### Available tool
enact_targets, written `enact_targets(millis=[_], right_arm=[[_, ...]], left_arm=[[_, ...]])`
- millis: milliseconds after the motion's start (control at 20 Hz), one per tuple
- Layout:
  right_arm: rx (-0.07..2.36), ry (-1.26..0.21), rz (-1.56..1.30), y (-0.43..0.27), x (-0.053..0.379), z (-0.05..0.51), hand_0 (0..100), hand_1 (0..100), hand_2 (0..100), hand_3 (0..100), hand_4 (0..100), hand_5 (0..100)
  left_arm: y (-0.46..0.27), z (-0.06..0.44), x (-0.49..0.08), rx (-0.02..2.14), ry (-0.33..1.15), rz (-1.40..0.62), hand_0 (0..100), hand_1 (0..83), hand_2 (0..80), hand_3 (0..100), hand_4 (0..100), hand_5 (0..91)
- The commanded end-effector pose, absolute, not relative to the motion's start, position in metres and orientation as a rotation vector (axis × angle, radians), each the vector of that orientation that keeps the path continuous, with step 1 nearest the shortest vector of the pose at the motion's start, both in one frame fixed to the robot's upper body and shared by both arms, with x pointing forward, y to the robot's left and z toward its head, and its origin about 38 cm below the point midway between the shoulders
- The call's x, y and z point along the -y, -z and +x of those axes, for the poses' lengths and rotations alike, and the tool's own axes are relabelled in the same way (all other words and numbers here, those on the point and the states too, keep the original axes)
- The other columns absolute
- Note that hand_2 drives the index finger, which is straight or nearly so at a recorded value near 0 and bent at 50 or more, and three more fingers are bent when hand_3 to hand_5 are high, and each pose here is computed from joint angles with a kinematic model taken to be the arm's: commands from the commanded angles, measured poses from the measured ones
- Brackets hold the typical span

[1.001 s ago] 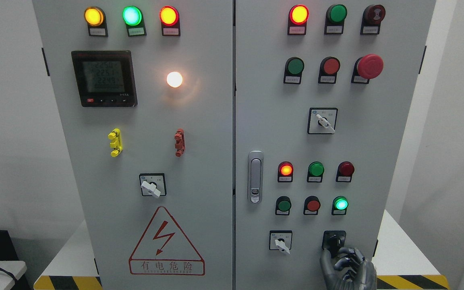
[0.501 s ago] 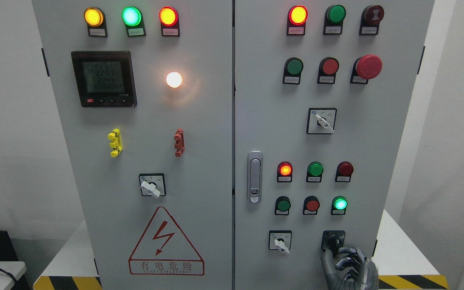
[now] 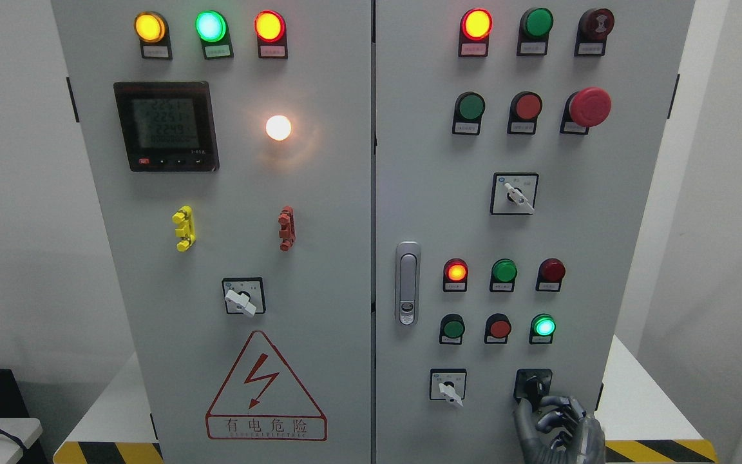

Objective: Trip black knob to open circuit

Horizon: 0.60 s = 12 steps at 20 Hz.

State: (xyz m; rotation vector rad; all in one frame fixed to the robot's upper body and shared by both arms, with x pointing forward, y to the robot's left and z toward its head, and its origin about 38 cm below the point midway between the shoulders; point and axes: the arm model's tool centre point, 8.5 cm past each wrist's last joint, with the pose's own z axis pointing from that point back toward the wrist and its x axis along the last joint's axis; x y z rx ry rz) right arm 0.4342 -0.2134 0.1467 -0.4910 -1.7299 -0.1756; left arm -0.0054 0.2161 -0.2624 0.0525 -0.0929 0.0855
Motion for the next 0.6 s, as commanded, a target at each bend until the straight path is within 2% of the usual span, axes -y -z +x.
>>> enact_targets(millis=[0, 551], right_arm=[[1.726, 0.155, -0.505, -0.1447, 0.2131, 0.4345, 46, 79, 57, 84, 82, 92], [1.727, 0.143, -0.521, -0.1450, 0.2130, 0.4348, 45, 79, 57, 85, 82, 92]], left_arm=[[0.2624, -0.0002, -0.2157, 0.101, -0.052, 0.049, 12, 38.9, 0.0, 0, 0, 0.0], [0.2624, -0.0002, -0.2157, 0.101, -0.053, 0.049, 12, 38.9, 0.0, 0, 0, 0.0]])
